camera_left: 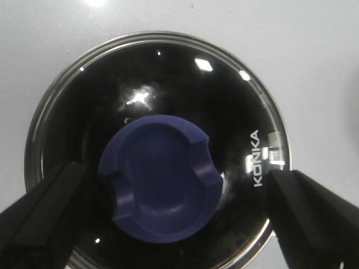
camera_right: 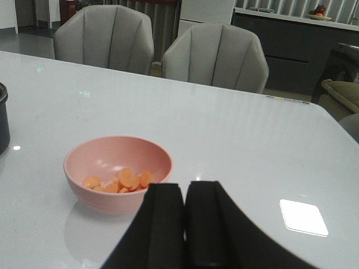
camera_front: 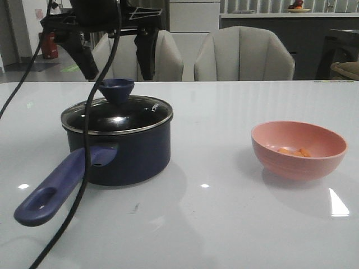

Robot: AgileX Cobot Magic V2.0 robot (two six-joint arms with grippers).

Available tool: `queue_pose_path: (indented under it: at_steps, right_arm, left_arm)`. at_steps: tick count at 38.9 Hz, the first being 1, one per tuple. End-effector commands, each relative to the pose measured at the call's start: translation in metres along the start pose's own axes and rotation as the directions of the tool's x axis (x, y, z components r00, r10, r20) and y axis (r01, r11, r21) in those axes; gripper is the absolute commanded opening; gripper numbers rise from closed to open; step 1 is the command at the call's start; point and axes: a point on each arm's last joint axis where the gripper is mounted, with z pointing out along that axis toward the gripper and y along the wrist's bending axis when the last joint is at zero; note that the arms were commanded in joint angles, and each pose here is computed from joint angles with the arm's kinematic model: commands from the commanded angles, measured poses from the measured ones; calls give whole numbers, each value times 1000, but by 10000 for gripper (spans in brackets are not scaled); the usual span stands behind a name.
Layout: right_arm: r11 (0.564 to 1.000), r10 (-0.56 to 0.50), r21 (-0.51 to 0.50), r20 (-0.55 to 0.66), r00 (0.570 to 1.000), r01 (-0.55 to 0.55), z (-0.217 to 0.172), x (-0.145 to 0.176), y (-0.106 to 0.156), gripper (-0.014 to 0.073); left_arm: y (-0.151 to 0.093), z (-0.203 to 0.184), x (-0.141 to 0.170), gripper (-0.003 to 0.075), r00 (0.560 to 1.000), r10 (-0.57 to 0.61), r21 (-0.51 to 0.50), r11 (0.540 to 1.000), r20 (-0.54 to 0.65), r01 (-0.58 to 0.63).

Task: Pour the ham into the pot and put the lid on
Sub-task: 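Lower the left gripper onto the purple lid knob and close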

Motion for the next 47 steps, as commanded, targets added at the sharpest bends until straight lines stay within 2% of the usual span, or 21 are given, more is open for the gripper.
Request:
queue_pose_path:
  at_steps: [1,11,32,39,47]
  right_arm:
    - [1000,-18,9,102,995,17,-2,-10,-1,147]
    - [1000,-18,9,102,995,17,-2,-10,-1,147]
    - [1000,-18,6,102,995,17,-2,-10,0,147]
    - [1000,-18,6,102,995,17,-2,-10,0,147]
    - [1000,-18,6,102,995,17,-2,-10,0,147]
  left_arm:
    - [-2,-30,-10,634,994,-56,23,998,97,54]
    - [6,-16,-12,634,982,-174,6,985,75,174]
    - [4,15,-10,629,979,-203,11,979,-12,204]
    - [3,14,-12,525,979,-204,17,979,-3,204]
    - [3,14,-11,370,979,-205,19,979,-4,205]
